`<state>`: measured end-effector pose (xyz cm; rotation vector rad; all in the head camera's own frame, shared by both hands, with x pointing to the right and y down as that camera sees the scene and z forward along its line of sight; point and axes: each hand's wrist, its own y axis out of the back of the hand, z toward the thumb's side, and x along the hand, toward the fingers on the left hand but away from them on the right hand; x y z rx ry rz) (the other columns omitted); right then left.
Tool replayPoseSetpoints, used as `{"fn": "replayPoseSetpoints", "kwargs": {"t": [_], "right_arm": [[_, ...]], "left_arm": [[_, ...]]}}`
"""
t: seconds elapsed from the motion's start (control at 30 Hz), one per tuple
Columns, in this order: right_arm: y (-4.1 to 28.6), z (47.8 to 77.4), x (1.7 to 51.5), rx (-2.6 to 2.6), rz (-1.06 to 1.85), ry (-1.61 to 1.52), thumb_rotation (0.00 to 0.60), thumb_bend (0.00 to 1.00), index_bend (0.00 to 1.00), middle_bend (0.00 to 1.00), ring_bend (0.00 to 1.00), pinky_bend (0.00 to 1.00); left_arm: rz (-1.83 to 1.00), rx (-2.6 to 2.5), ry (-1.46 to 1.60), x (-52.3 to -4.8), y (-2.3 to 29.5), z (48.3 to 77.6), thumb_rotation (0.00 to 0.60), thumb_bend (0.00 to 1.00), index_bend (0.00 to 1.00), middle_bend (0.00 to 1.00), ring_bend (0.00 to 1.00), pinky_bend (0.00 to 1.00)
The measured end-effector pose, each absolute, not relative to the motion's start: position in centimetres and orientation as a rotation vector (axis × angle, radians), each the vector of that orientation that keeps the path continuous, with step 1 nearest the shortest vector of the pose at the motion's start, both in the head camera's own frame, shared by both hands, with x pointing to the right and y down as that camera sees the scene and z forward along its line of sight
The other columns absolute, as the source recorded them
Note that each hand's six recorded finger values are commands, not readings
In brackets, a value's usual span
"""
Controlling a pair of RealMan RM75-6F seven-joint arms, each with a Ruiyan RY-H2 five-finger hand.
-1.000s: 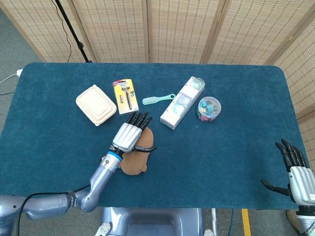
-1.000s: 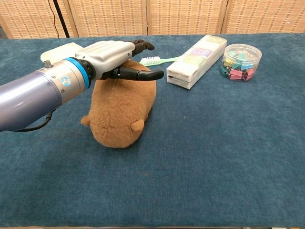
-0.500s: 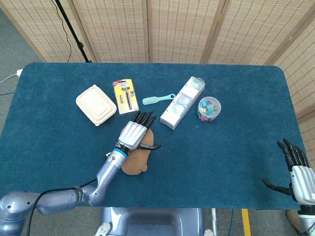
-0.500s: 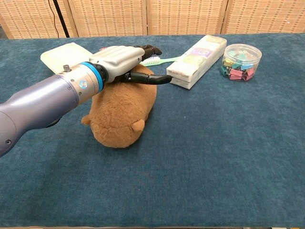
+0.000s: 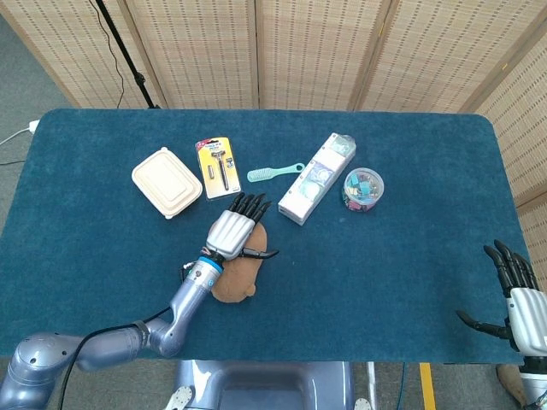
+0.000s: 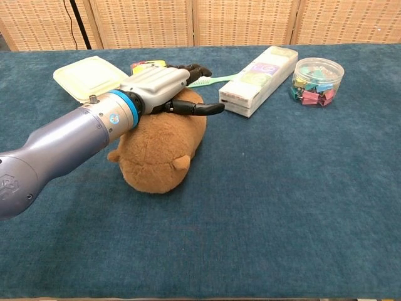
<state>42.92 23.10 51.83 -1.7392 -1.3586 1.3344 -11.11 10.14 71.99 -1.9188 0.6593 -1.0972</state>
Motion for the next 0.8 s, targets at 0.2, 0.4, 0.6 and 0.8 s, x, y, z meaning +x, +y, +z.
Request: {"fn": "replayPoseSetpoints", "kwargs": {"t": [0.2,0.4,0.6,0.8], "right_arm": [[23.1,51.8,43.0,-1.742,1.334,-1.36,0.6,0.0,0.0,0.0,0.0,0.0],[23.1,51.8,43.0,-1.742,1.334,-1.362,0.6,0.0,0.0,0.0,0.0,0.0],[23.1,51.8,43.0,-1.747,1.336,-1.361,0.6,0.0,0.0,0.0,0.0,0.0],[23.1,51.8,43.1,-1.75,1.338,-1.362,0.6,0.0,0.0,0.0,0.0,0.0]], "left_arm": [[-1.085,-1.94,0.662,-10.7,10.6,72.4,0.007,0.0,0.0,0.0,0.0,0.0],[-1.093,-1.951,0.666,-10.7,10.7,72.9,0.007,0.0,0.0,0.0,0.0,0.0],[-1.106,-1.966,0.666,-10.7,10.9,73.3,0.007,0.0,0.0,0.0,0.0,0.0],[-1.112,-1.963,0.676,-11.0,10.8,73.3,0.007,0.0,0.0,0.0,0.0,0.0]]}}
